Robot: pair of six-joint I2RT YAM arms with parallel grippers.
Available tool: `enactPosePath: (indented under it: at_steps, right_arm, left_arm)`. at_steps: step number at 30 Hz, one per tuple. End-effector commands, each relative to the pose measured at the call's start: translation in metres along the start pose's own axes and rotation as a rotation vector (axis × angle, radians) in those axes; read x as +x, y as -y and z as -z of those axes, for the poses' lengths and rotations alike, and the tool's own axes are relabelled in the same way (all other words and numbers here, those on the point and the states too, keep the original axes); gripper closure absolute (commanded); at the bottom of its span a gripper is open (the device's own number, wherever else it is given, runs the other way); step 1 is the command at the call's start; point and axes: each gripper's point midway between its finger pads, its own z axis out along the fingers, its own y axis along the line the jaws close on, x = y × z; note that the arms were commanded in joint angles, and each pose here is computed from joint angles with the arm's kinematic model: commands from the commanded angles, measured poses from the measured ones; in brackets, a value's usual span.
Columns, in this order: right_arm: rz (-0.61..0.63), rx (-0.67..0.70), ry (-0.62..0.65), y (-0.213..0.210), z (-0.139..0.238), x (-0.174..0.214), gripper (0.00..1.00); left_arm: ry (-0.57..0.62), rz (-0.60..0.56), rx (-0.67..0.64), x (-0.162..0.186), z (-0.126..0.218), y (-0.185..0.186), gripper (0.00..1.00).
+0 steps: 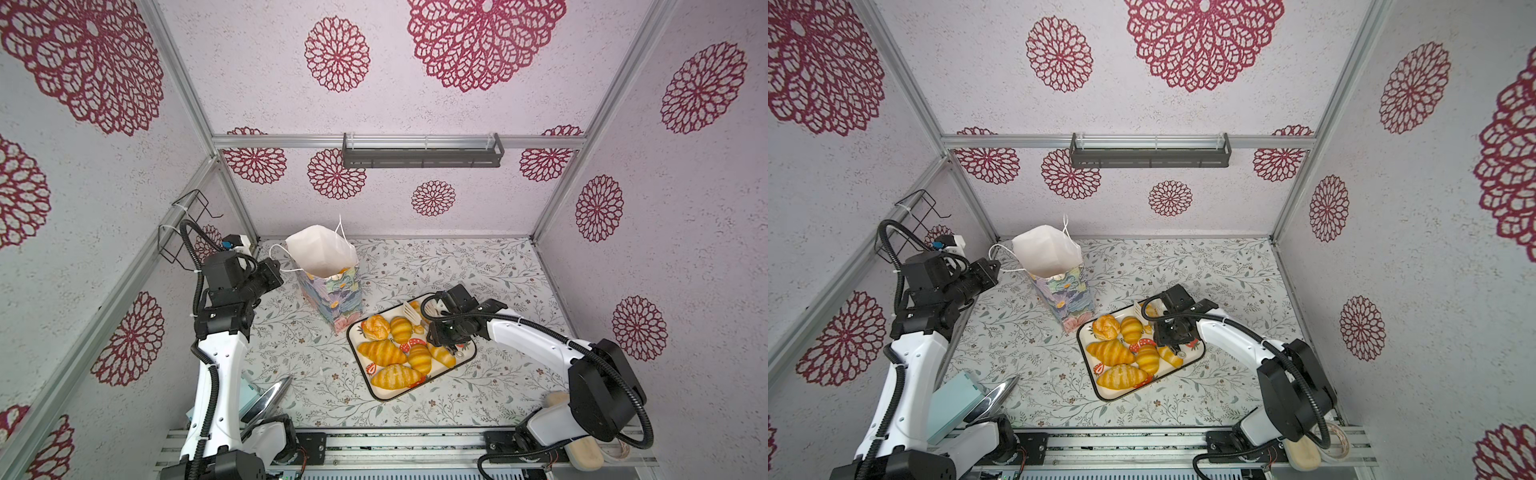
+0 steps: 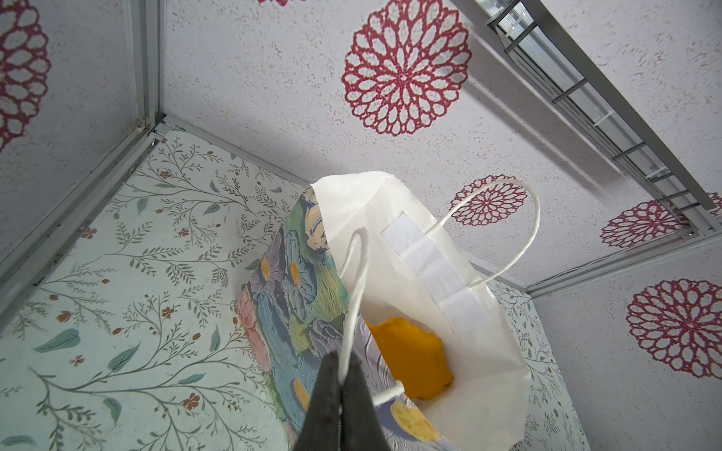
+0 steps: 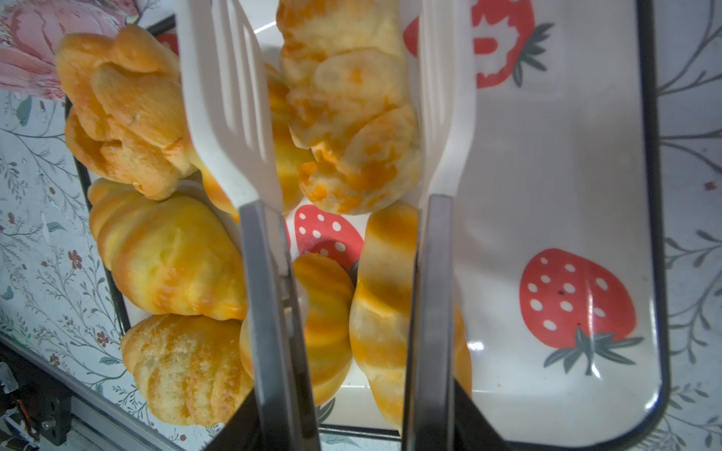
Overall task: Place the fake bread into the paper bag
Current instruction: 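Lower the tongs onto the flaky round bun and clamp it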
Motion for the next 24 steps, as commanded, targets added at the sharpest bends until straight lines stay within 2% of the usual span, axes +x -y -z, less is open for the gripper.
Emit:
enactPosePath:
  at_steps: [1, 11, 24]
  right_arm:
    - [-0.005, -0.014, 0.021, -0.0016, 0.0002, -0.0051, 0.48]
    - [-0.01, -0.008, 0.009, 0.0019, -0.0047, 0.0009, 0.49]
    - [-0.014, -0.008, 0.039, 0.0014, 0.0038, -0.0025, 0.62]
  left_arm:
    - [0.01, 0.003, 0.002, -0.004, 0.0001, -0.0004, 1.0]
    - [0.009, 0.001, 0.002, -0.0037, 0.0002, -0.0007, 1.0]
    - [0.008, 0.002, 0.001, -0.0035, 0.0003, -0.0009, 1.0]
